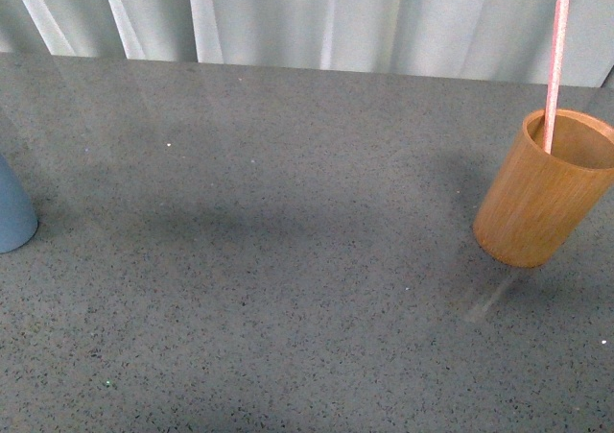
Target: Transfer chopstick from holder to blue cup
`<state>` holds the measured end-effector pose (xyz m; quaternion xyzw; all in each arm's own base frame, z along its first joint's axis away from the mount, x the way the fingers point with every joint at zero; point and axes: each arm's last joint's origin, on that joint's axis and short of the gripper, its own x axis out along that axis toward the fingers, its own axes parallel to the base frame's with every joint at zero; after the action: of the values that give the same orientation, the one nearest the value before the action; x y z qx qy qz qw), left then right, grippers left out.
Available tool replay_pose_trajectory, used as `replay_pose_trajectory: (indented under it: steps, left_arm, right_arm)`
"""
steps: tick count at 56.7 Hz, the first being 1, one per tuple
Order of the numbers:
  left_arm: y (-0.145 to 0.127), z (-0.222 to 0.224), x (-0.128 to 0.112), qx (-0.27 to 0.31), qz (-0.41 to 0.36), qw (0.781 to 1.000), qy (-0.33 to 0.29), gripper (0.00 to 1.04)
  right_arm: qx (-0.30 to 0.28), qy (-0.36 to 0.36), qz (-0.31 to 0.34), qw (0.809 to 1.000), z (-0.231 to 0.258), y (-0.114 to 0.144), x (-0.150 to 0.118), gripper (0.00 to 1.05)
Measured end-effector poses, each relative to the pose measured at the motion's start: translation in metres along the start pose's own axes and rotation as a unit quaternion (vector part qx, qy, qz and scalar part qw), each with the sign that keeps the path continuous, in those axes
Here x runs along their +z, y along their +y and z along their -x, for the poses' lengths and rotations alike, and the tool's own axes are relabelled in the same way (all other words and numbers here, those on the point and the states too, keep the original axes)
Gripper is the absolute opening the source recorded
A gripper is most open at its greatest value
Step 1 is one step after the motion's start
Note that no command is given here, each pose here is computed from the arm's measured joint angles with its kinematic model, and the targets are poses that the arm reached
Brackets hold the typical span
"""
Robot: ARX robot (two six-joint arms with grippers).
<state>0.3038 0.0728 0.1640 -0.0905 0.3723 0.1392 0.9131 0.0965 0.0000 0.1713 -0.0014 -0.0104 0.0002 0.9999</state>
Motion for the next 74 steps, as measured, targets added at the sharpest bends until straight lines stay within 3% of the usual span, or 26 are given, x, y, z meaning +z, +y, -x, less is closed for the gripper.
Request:
replay_pose_trajectory:
  steps: [35,63,74]
  left_arm:
    - [0.010,-0.036,-0.012,0.029,0.021,0.998,0.056,0.98]
    - [-0.026,-0.053,-0.013,0.028,-0.048,0.991,0.125,0.05]
    - [-0.062,-0.034,-0.015,0.002,-0.120,0.985,0.126,0.03]
  right_arm:
    - [0.000,0.000,0.000,1.000,0.000,0.000,0.000,0.95]
    - [0.000,0.000,0.000,1.000,0.000,0.000,0.000,0.95]
    - [0.000,0.000,0.000,1.000,0.000,0.000,0.000,0.95]
